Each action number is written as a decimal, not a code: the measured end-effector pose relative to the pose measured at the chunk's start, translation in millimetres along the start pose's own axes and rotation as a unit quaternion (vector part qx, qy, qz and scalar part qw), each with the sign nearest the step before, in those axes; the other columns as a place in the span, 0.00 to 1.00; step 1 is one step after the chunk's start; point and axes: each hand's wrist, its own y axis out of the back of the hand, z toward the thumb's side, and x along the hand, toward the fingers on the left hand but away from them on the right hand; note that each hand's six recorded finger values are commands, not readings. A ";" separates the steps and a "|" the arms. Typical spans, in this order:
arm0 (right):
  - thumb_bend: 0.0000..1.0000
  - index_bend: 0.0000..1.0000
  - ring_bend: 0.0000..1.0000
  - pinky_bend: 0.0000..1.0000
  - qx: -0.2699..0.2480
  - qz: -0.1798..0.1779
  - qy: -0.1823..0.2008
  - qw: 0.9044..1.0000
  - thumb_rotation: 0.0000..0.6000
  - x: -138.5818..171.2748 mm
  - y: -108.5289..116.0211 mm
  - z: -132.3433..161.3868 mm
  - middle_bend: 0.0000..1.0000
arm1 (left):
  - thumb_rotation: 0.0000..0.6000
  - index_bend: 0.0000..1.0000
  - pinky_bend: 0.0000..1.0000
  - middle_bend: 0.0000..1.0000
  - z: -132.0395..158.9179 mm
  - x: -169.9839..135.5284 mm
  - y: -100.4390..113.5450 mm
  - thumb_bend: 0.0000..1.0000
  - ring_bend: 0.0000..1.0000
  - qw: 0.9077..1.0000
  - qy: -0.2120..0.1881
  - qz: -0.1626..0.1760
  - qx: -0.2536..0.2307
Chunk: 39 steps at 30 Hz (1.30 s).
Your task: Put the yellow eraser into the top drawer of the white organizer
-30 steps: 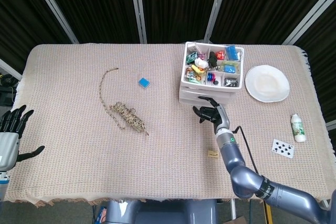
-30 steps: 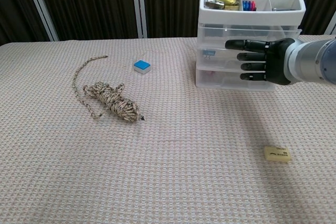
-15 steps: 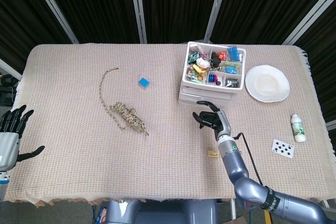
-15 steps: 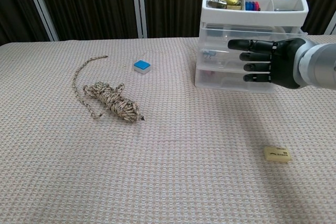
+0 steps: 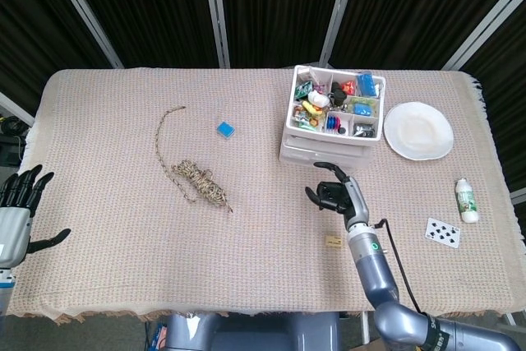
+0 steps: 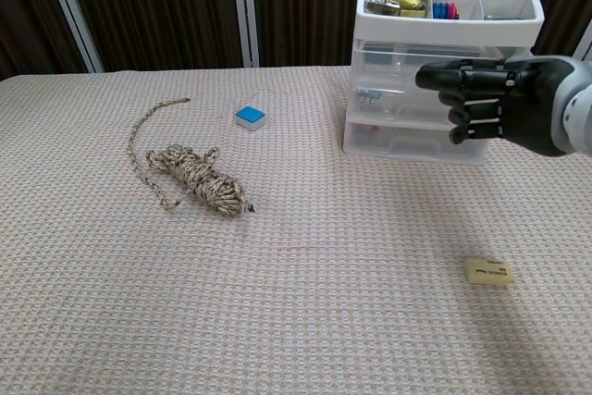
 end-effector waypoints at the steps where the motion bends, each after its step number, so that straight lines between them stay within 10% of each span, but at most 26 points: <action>1: 0.20 0.26 0.76 0.68 0.015 -0.002 0.015 1.000 1.00 2.8 0.5 4.0 0.79 | 1.00 0.08 0.00 0.00 -0.1 0.0 0.0 0.00 0.00 1.000 0.000 0.000 0.000; 10: 0.20 0.26 0.76 0.68 0.224 -0.050 0.096 0.969 1.00 18.5 16.1 31.4 0.80 | 1.00 0.09 0.00 0.00 0.0 0.3 -0.3 0.00 0.00 1.000 0.000 -0.002 -0.001; 20: 0.20 0.26 0.76 0.68 0.384 -0.085 0.042 0.919 1.00 7.1 38.9 30.0 0.80 | 1.00 0.09 0.00 0.00 0.6 0.5 0.5 0.00 0.00 1.000 -0.003 0.002 0.000; 39: 0.20 0.26 0.76 0.68 0.399 -0.106 0.037 0.910 1.00 -4.7 43.7 39.2 0.80 | 1.00 0.09 0.00 0.00 1.0 0.4 0.9 0.00 0.00 1.000 -0.006 0.009 -0.002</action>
